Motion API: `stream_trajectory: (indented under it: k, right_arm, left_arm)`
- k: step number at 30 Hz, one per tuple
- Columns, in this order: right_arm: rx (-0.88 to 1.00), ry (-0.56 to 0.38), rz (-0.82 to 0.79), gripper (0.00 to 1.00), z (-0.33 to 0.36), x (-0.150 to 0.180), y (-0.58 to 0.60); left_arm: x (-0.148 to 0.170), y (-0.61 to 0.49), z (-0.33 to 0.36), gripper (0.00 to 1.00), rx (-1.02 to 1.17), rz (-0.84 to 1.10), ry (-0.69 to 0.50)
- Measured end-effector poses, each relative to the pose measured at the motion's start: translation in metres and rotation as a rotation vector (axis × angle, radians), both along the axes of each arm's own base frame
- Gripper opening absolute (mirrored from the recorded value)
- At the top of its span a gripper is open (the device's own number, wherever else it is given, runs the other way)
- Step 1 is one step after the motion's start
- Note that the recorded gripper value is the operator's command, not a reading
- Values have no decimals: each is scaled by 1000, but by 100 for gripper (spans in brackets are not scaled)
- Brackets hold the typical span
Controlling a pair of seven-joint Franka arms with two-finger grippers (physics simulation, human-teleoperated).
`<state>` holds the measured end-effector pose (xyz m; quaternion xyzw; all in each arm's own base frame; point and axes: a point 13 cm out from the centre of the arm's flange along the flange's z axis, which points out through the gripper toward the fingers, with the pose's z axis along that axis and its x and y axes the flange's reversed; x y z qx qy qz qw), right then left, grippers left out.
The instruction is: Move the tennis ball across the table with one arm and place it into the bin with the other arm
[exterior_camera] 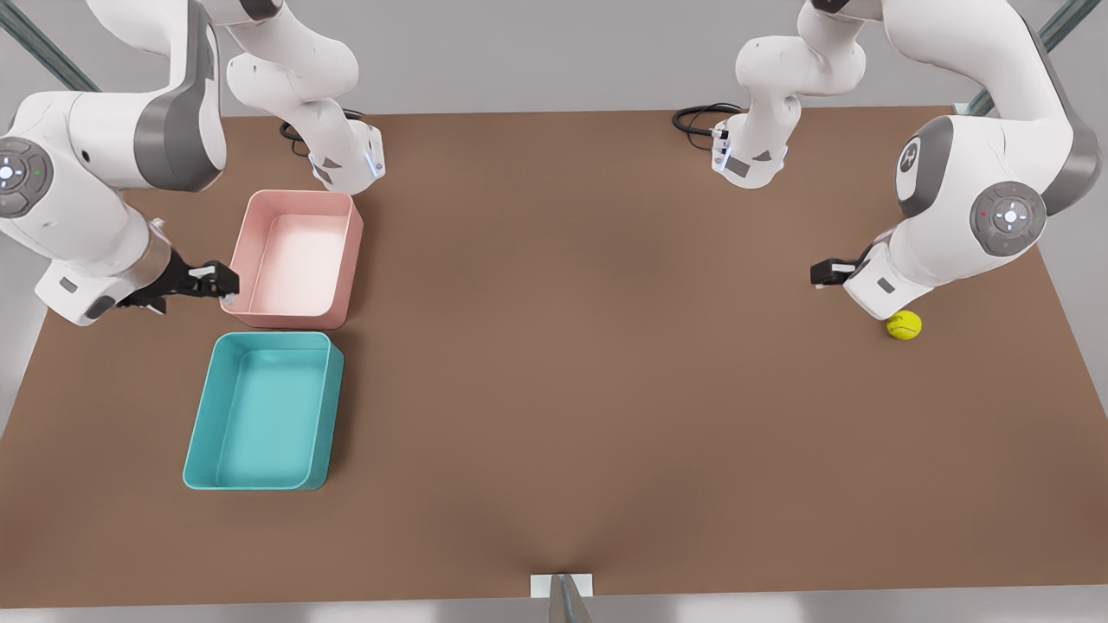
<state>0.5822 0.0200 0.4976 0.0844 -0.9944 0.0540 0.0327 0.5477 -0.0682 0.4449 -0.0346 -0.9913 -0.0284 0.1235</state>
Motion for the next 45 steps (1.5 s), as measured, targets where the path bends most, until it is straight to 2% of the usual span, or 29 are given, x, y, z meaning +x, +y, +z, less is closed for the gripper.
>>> stream_trajectory:
  k: [2, 3, 4, 5, 9, 12, 14, 16, 18, 23, 29, 32, 38, 45]
  right_arm:
    - [0, -7, 6, 100, 0, 2, 0]
    - [0, -6, 9, 100, -1, 3, 0]
    - [0, 0, 11, 100, -6, 4, 0]
    - [0, 10, 11, 100, -11, 6, 0]
    - [0, 25, 19, 100, -25, 14, 1]
    - [3, 34, 8, 100, -36, 19, -6]
    - [4, 26, 9, 100, -36, 22, -7]
    - [8, 18, 13, 100, -35, 23, -6]
    - [13, 10, 20, 100, -32, 24, -2]
    - [15, 12, 23, 100, -36, 26, -2]
    - [23, 19, 24, 100, -41, 27, -1]
    - [29, 24, 25, 100, -45, 27, 1]
    - [39, 30, 26, 100, -48, 28, 2]
    - [43, 34, 30, 100, -50, 28, 3]
  left_arm:
    - [1, 0, 0, 98, -1, 0, -3]
    - [0, 2, -3, 67, 1, 3, 1]
    - [-1, 8, -9, 29, 5, 11, 13]
    - [-1, 19, -17, 21, 12, 22, 31]
    - [6, 151, -82, 21, 11, 119, 93]
    - [9, 229, -135, 21, -21, 40, 109]
    - [-6, 295, -186, 21, -92, -13, 126]
    - [-38, 334, -243, 21, -180, -111, 138]
    - [-52, 358, -275, 21, -233, -249, 105]
    - [-34, 395, -307, 21, -224, -685, 31]
    - [-71, 405, -358, 21, -300, -1075, 52]
    - [-68, 409, -374, 21, -287, -1250, 50]
    - [-66, 429, -379, 21, -259, -1464, 45]
    - [-79, 439, -384, 21, -297, -1585, 69]
